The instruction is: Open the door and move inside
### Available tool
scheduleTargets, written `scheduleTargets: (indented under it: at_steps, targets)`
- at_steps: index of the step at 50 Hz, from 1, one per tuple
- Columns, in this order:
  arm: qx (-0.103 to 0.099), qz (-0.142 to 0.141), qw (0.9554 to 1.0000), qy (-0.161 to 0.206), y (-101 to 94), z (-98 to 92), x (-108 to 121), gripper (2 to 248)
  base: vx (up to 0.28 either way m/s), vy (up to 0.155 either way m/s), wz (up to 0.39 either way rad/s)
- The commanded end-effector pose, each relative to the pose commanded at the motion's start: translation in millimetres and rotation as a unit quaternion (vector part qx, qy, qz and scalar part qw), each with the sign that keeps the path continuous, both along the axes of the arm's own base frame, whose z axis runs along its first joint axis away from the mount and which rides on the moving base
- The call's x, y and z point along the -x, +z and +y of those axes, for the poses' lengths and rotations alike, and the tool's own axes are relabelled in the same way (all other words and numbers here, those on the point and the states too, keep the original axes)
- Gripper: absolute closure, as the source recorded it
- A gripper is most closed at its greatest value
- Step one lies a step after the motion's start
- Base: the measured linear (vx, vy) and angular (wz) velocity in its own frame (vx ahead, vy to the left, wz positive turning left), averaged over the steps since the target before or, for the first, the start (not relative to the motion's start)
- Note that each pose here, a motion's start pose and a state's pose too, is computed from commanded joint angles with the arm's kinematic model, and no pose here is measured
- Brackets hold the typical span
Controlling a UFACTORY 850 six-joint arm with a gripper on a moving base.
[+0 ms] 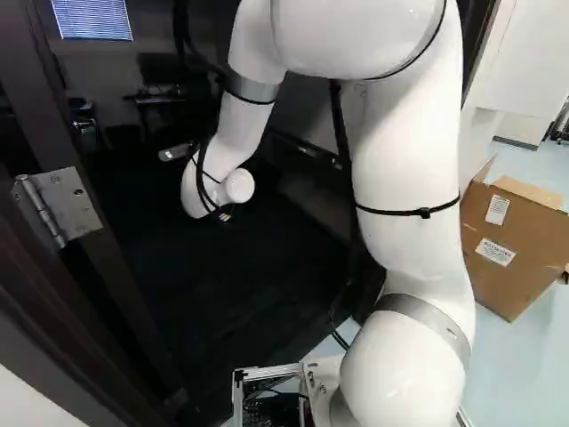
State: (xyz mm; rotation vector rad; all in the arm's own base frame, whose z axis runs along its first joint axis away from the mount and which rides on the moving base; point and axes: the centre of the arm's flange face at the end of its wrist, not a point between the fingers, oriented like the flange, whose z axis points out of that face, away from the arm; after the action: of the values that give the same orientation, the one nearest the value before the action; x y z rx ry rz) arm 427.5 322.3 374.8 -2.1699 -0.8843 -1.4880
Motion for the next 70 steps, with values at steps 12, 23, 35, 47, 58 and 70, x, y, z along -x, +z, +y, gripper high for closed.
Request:
scheduleTargets:
  at_steps: [12, 23, 35, 47, 58, 70]
  targets:
    - [-0.003, 0.0, 0.9996, -0.029, 4.8, -33.2, 1.0, 3, 0.0, 0.0, 0.0]
    - [-0.007, -0.001, 0.998, -0.064, 9.3, -71.9, 5.4, 3, 0.0, 0.0, 0.0]
    - [-0.012, -0.002, 0.994, -0.109, 13.2, -120.2, 16.0, 3, 0.0, 0.0, 0.0]
    - [-0.017, -0.004, 0.9867, -0.162, 14.8, -173.3, 35.4, 3, 0.0, 0.0, 0.0]
    - [-0.022, -0.007, 0.9771, -0.211, 13.4, -218.3, 59.1, 3, 0.0, 0.0, 0.0]
    - [-0.026, -0.009, 0.966, -0.257, 9.4, -255.5, 85.4, 3, 0.0, 0.0, 0.0]
